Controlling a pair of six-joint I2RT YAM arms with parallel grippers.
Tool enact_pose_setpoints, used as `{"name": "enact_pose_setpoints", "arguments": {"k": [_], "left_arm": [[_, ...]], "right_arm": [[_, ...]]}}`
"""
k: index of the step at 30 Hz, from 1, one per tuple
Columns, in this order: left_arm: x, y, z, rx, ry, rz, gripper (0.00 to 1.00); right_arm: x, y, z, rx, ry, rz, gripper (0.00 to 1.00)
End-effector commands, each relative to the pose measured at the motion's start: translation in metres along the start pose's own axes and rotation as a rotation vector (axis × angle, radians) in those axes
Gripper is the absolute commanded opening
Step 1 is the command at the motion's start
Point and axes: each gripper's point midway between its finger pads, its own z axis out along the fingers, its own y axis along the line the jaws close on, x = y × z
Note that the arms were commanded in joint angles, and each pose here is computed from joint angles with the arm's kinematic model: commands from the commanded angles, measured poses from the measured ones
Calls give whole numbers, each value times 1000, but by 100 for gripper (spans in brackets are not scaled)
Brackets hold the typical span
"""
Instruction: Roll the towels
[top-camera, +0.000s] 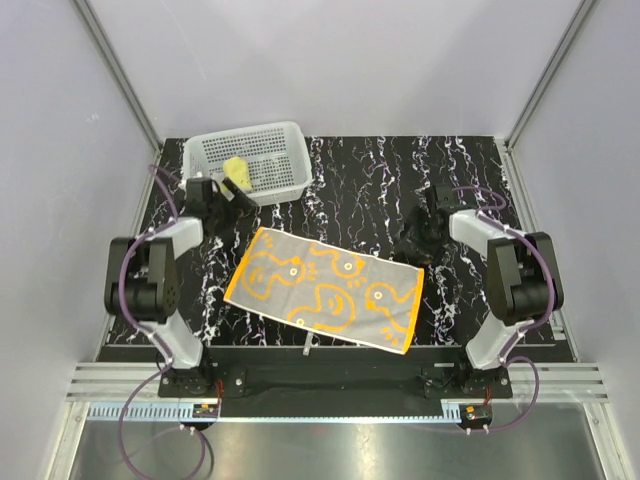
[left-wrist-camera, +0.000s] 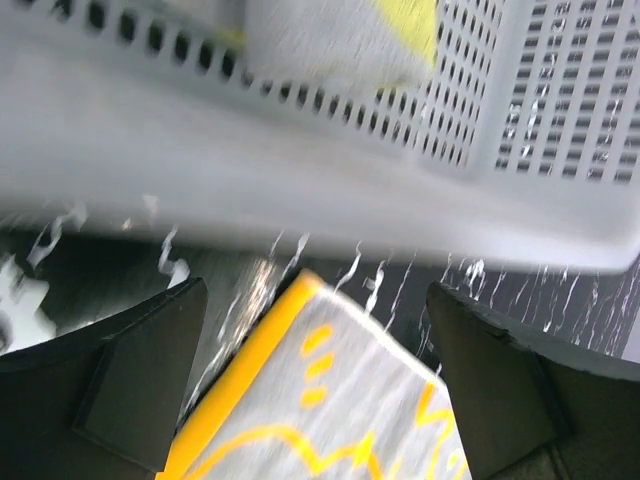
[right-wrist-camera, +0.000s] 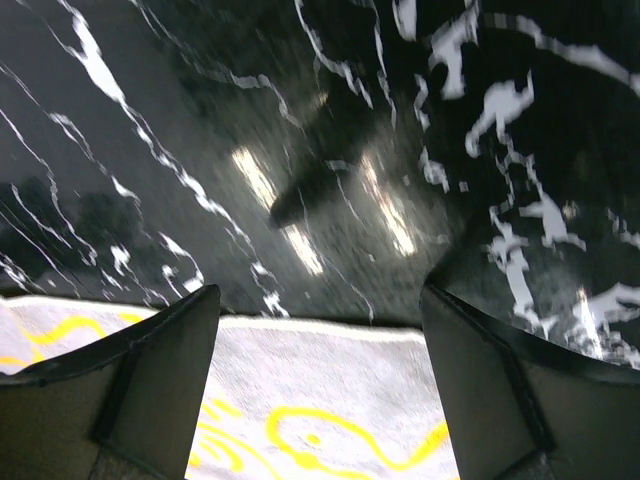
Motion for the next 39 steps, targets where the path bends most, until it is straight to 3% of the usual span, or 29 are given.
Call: {"name": "enact_pose_setpoints", "arguments": {"k": [1, 14, 19, 22, 31, 39], "left_arm": [[-36, -29, 20, 44, -69, 19, 97], [-88, -43, 62, -7, -100, 74, 97], [-107, -32, 53, -23, -106, 77, 98], [-110, -46, 31, 17, -133, 83, 99], [-45, -37, -40, 43, -104, 94, 99], [36, 15, -48, -1, 35, 75, 99]], "right_arm": [[-15, -10, 19, 38, -9, -31, 88], [-69, 33, 6, -61, -70, -112, 86], [-64, 26, -24, -48, -105, -126, 87], [-60, 18, -46, -26, -138, -119, 89], [2, -30, -70, 38, -77, -7, 90], [51, -51, -43, 9, 29, 79, 68]]}}
